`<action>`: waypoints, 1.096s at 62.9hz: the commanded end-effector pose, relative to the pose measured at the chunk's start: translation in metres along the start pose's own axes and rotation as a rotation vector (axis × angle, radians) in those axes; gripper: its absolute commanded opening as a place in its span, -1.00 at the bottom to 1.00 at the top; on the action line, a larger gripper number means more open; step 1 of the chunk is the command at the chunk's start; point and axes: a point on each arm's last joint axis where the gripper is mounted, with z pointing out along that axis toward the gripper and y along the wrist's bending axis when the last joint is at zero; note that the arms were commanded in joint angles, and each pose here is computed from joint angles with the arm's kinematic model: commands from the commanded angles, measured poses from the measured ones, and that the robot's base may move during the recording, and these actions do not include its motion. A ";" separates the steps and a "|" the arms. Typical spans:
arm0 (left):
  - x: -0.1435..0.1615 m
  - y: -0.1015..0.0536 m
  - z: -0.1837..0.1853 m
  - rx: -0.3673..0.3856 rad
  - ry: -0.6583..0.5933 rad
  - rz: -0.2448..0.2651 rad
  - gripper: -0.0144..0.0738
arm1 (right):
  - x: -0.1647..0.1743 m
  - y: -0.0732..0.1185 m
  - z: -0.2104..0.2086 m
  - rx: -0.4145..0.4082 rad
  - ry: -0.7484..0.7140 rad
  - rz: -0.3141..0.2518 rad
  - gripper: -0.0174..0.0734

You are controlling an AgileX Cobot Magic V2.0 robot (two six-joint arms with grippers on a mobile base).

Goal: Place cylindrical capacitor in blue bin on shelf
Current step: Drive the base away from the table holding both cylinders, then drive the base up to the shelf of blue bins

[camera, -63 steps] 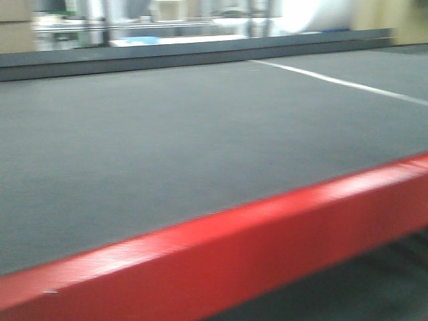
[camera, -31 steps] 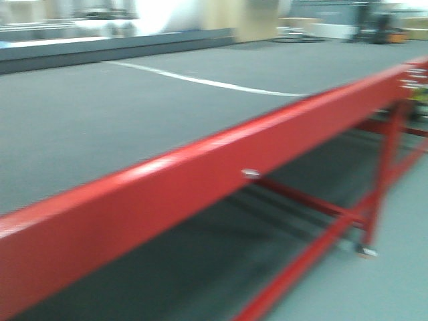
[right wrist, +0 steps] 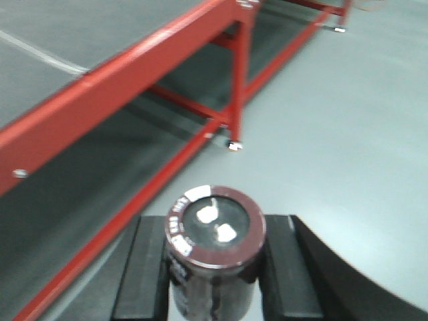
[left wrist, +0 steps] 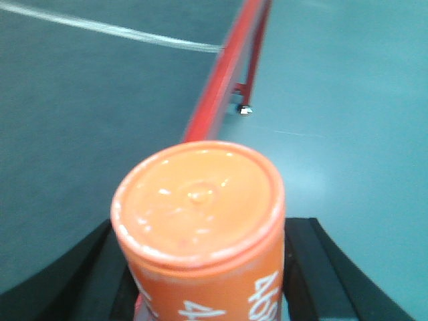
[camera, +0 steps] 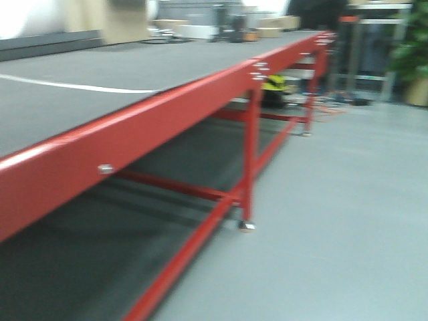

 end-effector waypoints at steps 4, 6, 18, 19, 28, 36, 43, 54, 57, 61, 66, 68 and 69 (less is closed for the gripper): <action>-0.003 -0.001 -0.004 0.010 -0.027 0.000 -0.92 | -0.004 0.000 -0.004 0.003 -0.042 -0.007 -0.97; -0.003 -0.001 -0.004 0.010 -0.027 0.000 -0.92 | -0.004 0.000 -0.004 0.003 -0.042 -0.007 -0.97; -0.003 -0.001 -0.004 0.010 -0.027 0.000 -0.92 | -0.004 0.000 -0.004 0.003 -0.042 -0.007 -0.97; -0.003 -0.001 -0.004 0.010 -0.027 0.000 -0.92 | -0.004 0.000 -0.004 0.003 -0.042 -0.007 -0.97; -0.003 -0.001 -0.004 0.010 -0.027 0.000 -0.92 | -0.004 0.000 -0.004 0.003 -0.042 -0.007 -0.97; -0.003 -0.001 -0.004 0.010 -0.027 0.000 -0.92 | -0.004 0.000 -0.004 0.003 -0.042 -0.007 -0.97; -0.003 -0.001 -0.004 0.010 -0.027 0.000 -0.92 | -0.004 0.000 -0.004 0.003 -0.042 -0.007 -0.97; -0.003 -0.001 -0.003 0.010 -0.029 0.000 -0.92 | -0.004 0.000 -0.004 0.003 -0.042 -0.007 -0.97; -0.003 -0.001 -0.003 0.010 -0.031 0.000 -0.92 | -0.004 0.000 -0.004 0.003 -0.042 -0.007 -0.97; -0.004 -0.001 -0.003 0.011 -0.041 0.000 -0.92 | -0.004 0.000 -0.004 0.003 -0.042 -0.007 -0.97; -0.006 -0.001 -0.004 0.011 -0.061 0.000 -0.92 | -0.004 0.000 -0.004 0.003 -0.042 -0.007 -0.97; -0.007 -0.001 -0.004 0.011 -0.068 0.000 -0.92 | -0.004 0.000 -0.004 0.003 -0.042 -0.007 -0.97; -0.007 -0.001 -0.004 0.011 -0.071 0.000 -0.92 | -0.004 0.000 -0.004 0.003 -0.042 -0.007 -0.97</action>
